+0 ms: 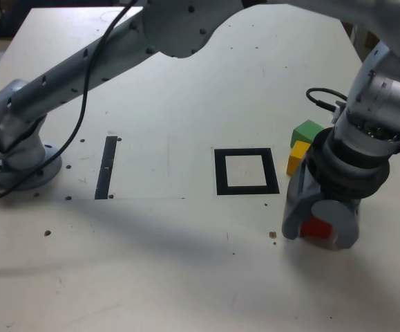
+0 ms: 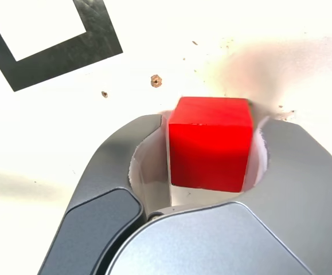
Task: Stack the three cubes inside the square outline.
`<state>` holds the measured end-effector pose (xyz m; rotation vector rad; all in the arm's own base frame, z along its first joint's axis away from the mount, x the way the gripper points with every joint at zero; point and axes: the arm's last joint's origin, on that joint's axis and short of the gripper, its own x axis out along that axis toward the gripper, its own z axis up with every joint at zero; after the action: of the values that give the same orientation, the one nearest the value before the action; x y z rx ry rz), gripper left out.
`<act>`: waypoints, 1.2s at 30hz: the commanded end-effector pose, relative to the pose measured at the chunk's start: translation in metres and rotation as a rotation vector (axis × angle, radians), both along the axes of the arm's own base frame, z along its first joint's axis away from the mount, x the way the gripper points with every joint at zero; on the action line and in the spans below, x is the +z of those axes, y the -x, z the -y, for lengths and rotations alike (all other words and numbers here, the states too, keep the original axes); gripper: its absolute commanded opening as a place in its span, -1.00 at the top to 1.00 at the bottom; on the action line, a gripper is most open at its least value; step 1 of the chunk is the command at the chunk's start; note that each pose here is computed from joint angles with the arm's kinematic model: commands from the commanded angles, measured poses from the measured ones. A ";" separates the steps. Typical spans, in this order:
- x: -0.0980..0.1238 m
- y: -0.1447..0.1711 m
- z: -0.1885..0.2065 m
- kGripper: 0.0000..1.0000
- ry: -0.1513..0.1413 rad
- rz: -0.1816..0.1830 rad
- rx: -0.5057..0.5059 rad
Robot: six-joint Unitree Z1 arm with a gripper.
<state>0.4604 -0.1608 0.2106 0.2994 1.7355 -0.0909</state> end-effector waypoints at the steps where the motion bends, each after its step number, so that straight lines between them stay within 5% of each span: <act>1: 0.004 0.004 -0.001 0.43 -0.003 -0.013 0.000; 19: 0.086 0.074 -0.036 0.43 -0.033 0.021 0.095; 29: 0.093 0.085 -0.085 0.43 -0.038 0.009 0.231; 36: 0.066 0.096 -0.111 0.43 -0.017 0.001 0.318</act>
<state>0.3669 -0.0540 0.2782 0.0528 1.7758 0.1540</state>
